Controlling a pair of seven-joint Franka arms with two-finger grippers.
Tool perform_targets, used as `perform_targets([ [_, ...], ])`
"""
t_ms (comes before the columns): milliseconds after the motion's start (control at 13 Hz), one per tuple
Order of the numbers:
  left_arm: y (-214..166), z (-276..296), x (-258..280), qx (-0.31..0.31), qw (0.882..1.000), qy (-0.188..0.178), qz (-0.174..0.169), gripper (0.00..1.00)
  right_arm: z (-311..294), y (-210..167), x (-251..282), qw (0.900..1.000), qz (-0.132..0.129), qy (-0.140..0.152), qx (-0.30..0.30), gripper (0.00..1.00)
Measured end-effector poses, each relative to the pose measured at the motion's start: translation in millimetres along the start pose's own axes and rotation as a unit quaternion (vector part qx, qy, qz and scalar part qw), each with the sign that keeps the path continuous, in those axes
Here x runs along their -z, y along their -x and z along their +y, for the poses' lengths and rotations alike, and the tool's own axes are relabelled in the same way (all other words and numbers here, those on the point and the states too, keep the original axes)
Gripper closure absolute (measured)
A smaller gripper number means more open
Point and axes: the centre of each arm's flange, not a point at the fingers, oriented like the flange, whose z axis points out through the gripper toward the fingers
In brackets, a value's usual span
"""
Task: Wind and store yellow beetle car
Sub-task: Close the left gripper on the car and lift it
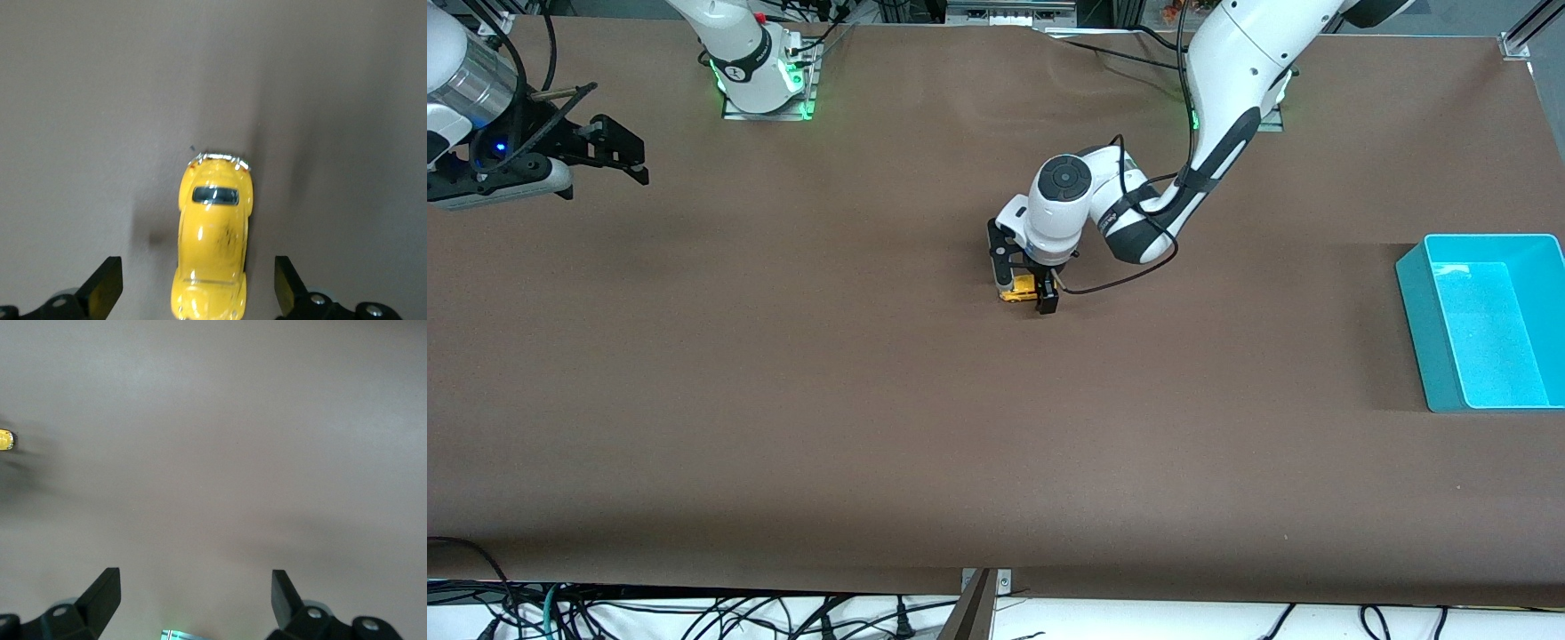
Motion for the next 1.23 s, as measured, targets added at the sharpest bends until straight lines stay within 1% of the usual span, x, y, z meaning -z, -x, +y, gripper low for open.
perform_targets([
  [154,-4,7,-8,0.003,1.0,0.002,0.009,0.0,0,0,0,1.0,0.0,0.0,0.0,0.0],
  [232,-5,9,-11,0.001,1.0,-0.003,0.008,0.0,0,0,0,1.0,0.0,0.0,0.0,0.0],
  [309,-5,10,-12,-0.005,1.0,-0.012,0.005,0.06,0,0,0,1.0,0.0,0.0,0.0,0.0],
  [386,-5,10,-13,-0.005,1.0,-0.017,0.003,0.07,0,0,0,1.0,0.0,0.0,0.0,0.0],
  [463,-4,9,-13,0.002,1.0,-0.02,0.002,0.18,0,0,0,1.0,0.0,0.0,0.0,0.0],
  [617,-4,8,-13,0.012,1.0,-0.02,0.002,0.44,0,0,0,1.0,0.0,0.0,0.0,0.0],
  [695,-4,7,-12,0.015,1.0,-0.021,0.002,0.54,0,0,0,1.0,0.0,0.0,0.0,0.0],
  [849,0,1,-9,0.026,0.999,-0.022,-0.015,0.54,0,0,0,1.0,-0.001,0.0,0.0,0.0],
  [1003,9,-17,6,0.046,0.998,-0.028,-0.036,0.54,0,0,0,1.0,-0.001,0.0,0.0,0.0],
  [1235,29,-47,55,0.095,0.991,-0.018,-0.09,0.54,0,0,0,1.0,-0.001,0.0,0.0,0.0],
])
